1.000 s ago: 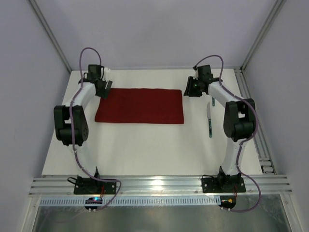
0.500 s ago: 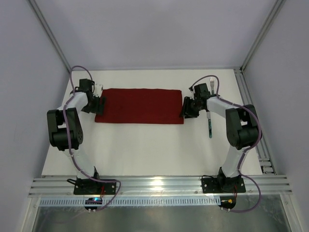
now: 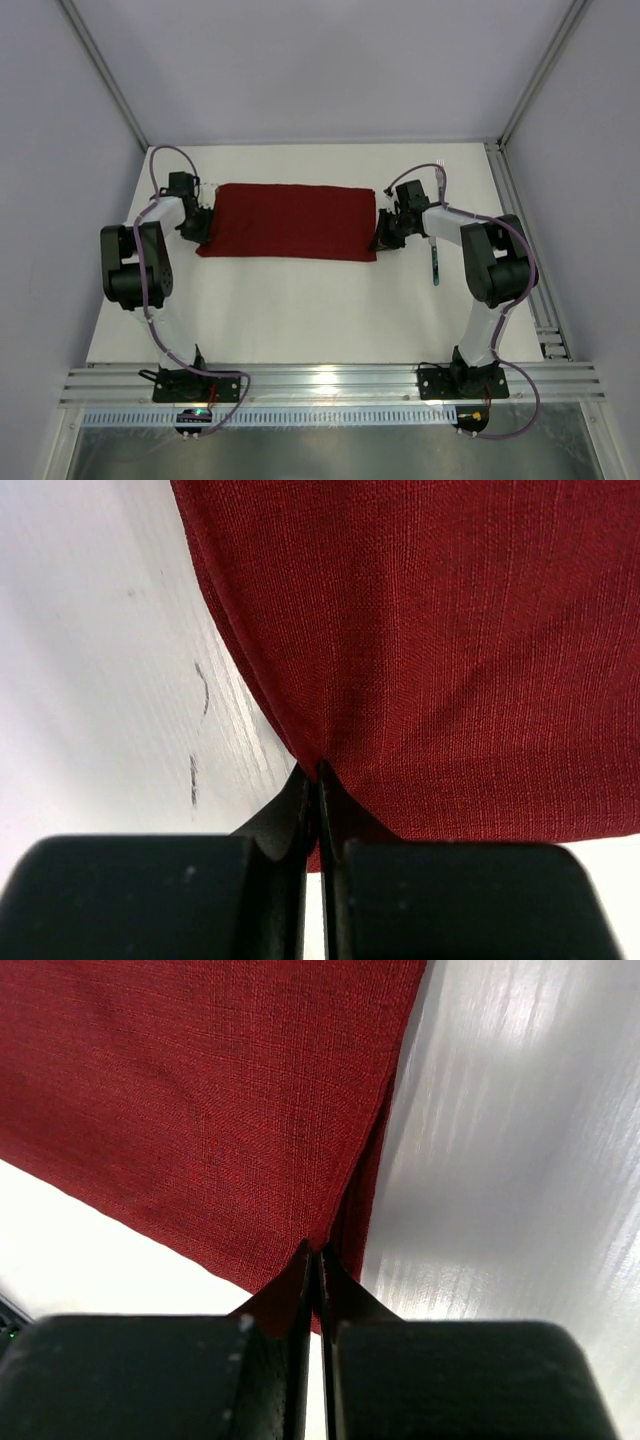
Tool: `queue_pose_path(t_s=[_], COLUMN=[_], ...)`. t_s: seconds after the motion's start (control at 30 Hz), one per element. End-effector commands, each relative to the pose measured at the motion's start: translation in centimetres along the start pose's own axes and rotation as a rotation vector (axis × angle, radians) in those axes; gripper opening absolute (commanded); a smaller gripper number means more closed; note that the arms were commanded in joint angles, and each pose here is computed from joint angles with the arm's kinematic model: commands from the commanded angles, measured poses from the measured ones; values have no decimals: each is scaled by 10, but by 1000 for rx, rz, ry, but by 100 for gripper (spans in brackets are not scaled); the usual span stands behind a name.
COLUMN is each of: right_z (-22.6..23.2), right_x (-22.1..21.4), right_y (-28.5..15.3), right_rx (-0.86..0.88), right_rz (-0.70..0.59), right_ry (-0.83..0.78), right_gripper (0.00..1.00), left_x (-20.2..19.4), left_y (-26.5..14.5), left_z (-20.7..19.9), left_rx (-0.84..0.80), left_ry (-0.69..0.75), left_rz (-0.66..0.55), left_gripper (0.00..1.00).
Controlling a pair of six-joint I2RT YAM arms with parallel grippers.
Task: Fold the napkin into a case and place the utensils inside
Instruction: Move the rectangle-folded napkin to the center of the board.
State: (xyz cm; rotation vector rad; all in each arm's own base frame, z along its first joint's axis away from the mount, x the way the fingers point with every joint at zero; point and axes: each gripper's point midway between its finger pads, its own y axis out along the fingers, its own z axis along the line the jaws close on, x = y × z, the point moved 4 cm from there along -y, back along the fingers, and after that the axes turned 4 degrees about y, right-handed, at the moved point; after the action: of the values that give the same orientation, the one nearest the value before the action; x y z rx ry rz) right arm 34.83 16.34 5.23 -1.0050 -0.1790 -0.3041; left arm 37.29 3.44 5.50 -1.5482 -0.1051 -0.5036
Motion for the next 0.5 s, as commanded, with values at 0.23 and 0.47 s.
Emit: queue_pose_path(t_s=[0.23,0.47], right_z=[4,15], right_x=[-64,-122], right_y=[-42,-66], right_rx=[-53,-56], right_rz=[-20,-15], right_ry=[0,9], right_gripper=[4,13], left_x=[-84,-143], left_y=[-44,-90], left_z=[-12,-44], left_rx=[-19,-162], left_ry=[152,249], left_rz=[108,224], left_gripper=[0,33])
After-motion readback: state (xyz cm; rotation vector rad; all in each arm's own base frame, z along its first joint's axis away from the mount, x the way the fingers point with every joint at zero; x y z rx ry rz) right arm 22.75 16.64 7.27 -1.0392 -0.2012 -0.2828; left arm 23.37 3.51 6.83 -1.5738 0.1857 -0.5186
